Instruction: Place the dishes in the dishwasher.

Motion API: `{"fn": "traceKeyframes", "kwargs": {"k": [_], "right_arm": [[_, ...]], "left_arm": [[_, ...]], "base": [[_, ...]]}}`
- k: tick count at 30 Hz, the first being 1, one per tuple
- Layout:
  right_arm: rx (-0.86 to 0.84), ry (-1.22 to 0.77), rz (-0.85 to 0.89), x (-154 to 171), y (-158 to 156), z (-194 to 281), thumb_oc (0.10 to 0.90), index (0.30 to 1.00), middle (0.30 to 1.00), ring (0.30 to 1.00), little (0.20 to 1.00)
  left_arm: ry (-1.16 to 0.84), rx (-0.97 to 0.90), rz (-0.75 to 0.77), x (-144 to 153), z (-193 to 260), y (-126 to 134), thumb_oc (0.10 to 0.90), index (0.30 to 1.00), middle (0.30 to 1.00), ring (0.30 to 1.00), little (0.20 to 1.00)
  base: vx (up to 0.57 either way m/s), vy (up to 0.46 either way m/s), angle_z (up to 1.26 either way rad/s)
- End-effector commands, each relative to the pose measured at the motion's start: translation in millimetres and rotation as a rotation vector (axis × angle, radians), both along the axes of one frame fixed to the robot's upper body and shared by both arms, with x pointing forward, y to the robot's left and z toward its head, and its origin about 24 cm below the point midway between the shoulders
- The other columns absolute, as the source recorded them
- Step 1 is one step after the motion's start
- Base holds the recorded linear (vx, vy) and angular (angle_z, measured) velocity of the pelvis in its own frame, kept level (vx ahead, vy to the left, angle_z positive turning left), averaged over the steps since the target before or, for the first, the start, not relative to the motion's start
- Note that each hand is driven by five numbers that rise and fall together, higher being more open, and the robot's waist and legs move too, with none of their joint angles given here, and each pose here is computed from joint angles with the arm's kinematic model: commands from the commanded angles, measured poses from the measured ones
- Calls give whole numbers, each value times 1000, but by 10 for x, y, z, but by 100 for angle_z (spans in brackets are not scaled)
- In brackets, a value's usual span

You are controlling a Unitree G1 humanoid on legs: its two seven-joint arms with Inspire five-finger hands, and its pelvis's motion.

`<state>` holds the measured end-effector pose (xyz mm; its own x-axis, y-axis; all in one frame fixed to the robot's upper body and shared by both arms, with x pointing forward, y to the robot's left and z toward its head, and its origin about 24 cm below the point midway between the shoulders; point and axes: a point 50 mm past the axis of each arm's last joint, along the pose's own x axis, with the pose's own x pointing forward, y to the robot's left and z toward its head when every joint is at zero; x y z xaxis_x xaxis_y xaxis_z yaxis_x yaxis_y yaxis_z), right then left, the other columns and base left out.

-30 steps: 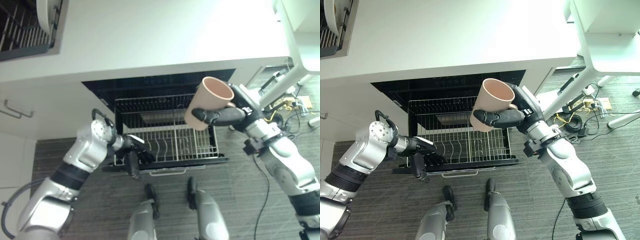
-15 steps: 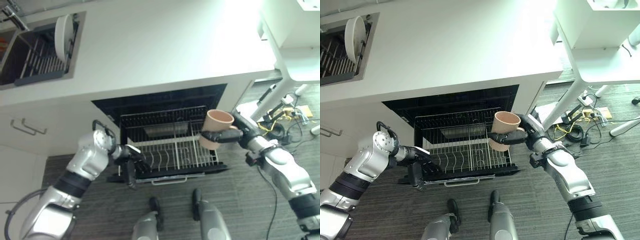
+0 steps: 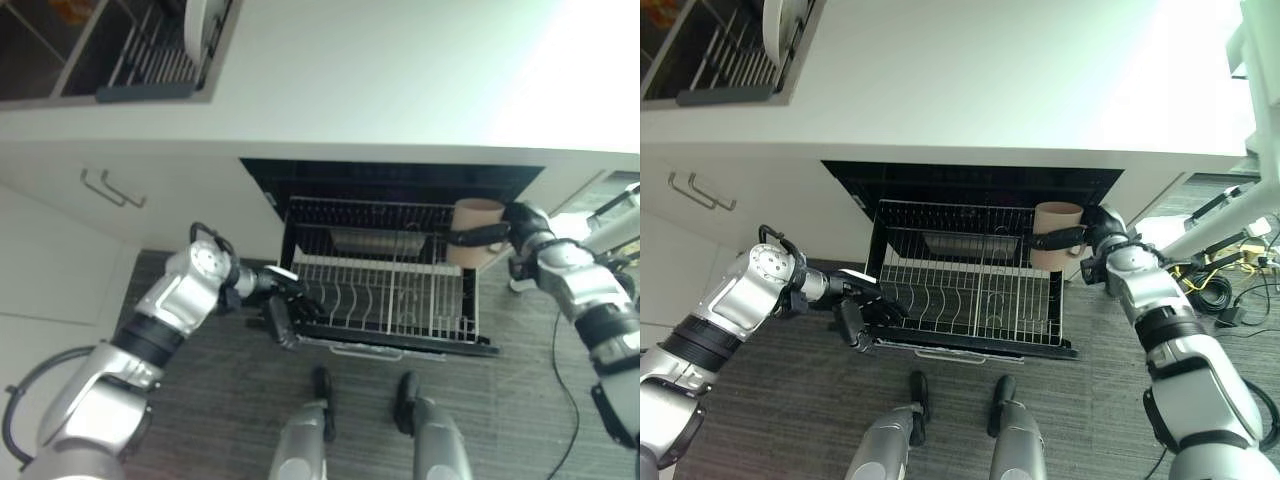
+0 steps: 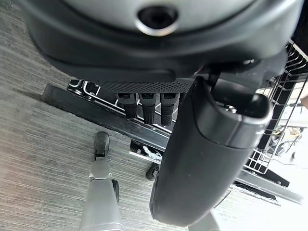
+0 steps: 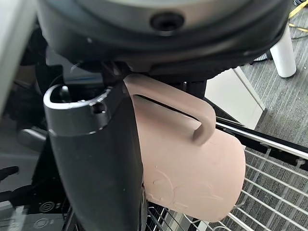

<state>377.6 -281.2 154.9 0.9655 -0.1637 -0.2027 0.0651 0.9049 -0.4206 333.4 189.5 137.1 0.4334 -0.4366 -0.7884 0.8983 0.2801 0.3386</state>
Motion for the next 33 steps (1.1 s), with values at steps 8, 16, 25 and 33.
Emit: {"fn": "traceKeyframes", "kwargs": {"k": [8, 16, 25, 33], "right_arm": [[-22, -22, -127, 84, -210, 313, 800, 900, 900, 900, 900], [-23, -19, -96, 60, -208, 384, 800, 900, 900, 900, 900], [-125, -183, -59, -81, -199, 782, 800, 900, 900, 900, 900], [-126, -288, -74, -278, -200, 813, 800, 900, 900, 900, 900]], "left_arm": [[194, 24, 10, -207, -304, 235, 800, 900, 900, 900, 900], [175, 3, 16, -247, -267, 233, 800, 900, 900, 900, 900], [157, -27, 68, -400, -377, 369, 800, 900, 900, 900, 900], [79, -90, 132, -492, -420, 420, 800, 900, 900, 900, 900]], "base": [[0, 9, 6], [-6, 2, 3], [-4, 21, -2], [-8, 8, -9]]}}
